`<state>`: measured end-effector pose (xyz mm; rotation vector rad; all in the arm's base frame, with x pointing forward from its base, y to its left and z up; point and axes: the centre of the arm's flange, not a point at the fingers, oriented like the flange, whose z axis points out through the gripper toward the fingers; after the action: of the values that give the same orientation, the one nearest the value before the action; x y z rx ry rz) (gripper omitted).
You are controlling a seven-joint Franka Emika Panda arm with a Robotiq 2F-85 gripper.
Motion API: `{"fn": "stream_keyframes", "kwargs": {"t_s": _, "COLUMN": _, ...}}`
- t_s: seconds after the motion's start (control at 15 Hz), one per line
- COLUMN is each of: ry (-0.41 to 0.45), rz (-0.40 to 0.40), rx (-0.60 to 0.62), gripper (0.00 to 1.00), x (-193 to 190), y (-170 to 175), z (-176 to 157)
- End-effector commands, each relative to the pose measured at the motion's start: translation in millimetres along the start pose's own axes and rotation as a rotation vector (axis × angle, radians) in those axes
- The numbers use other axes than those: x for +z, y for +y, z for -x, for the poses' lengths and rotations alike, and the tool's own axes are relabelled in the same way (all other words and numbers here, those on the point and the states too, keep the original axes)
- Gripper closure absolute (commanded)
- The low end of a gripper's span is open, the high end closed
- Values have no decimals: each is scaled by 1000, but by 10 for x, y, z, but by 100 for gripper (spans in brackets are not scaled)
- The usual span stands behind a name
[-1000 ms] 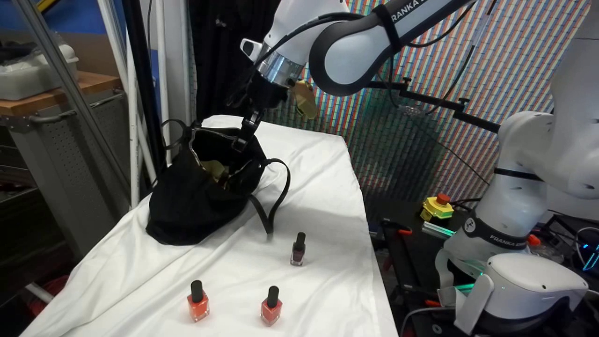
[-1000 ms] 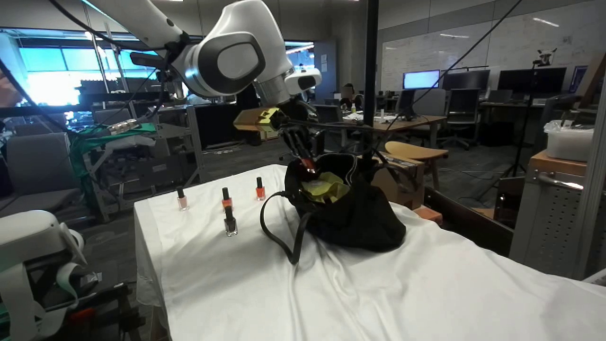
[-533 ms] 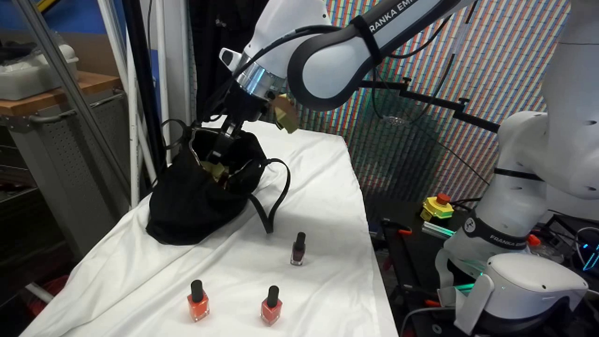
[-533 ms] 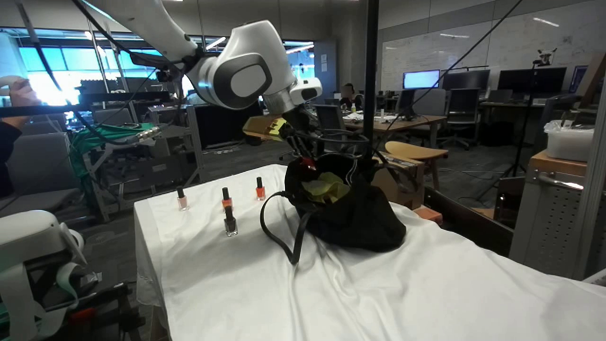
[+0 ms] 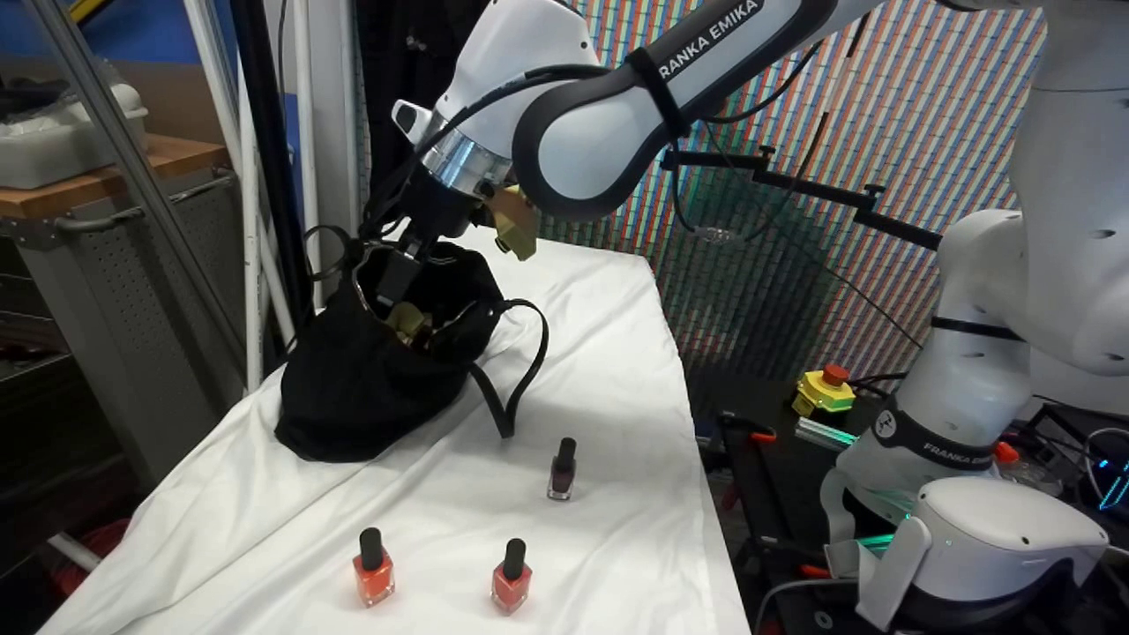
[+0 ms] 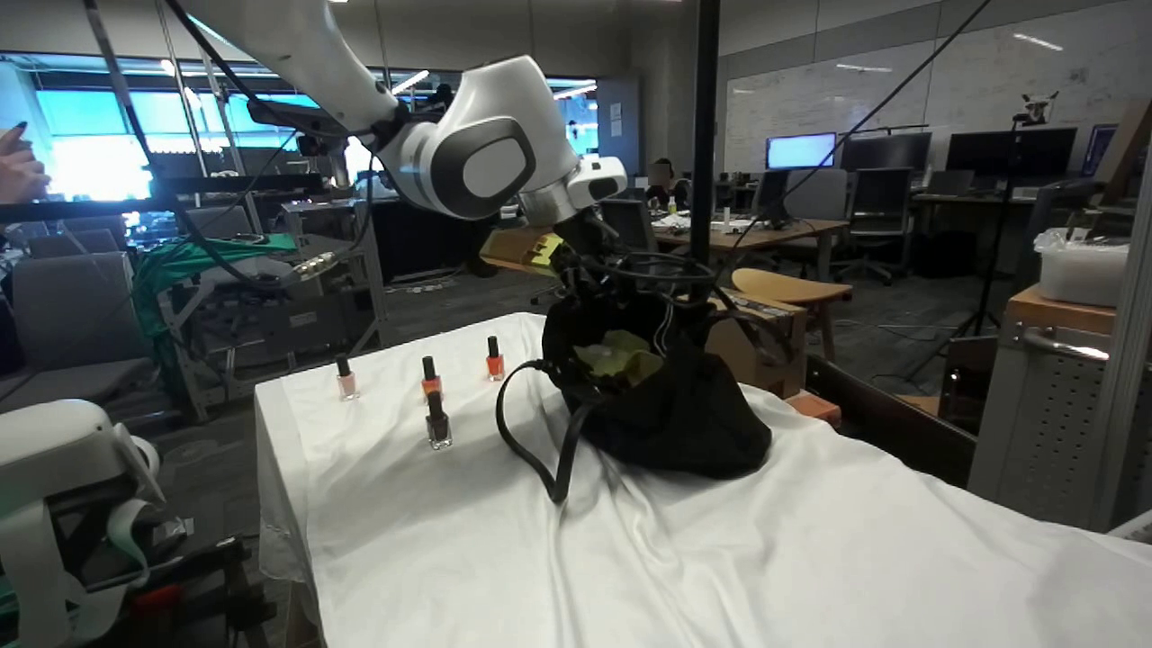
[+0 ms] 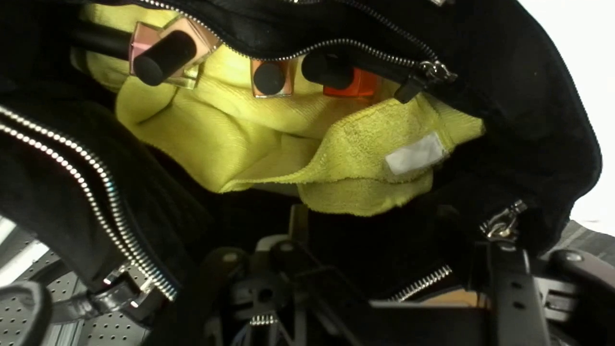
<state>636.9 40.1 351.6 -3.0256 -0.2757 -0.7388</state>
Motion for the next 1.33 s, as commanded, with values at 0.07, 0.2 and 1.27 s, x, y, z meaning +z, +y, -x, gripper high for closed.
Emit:
{"fn": "stream_keyframes", "kwargs": {"t_s": 0.07, "ry": -15, "rz": 35, "rx": -17, "gripper": 0, "x": -128, "y": 12, "z": -20}}
{"fn": "stream_keyframes", "kwargs": {"t_s": 0.2, "ry": -56, "rz": 70, "rx": -21, "gripper": 0, "x": -188, "y": 43, "z": 49}}
{"fn": "stream_keyframes", "kwargs": {"t_s": 1.27, "ry": -306, "rz": 210, "rx": 140, "gripper": 0, "x": -642, "y": 93, "z": 805}}
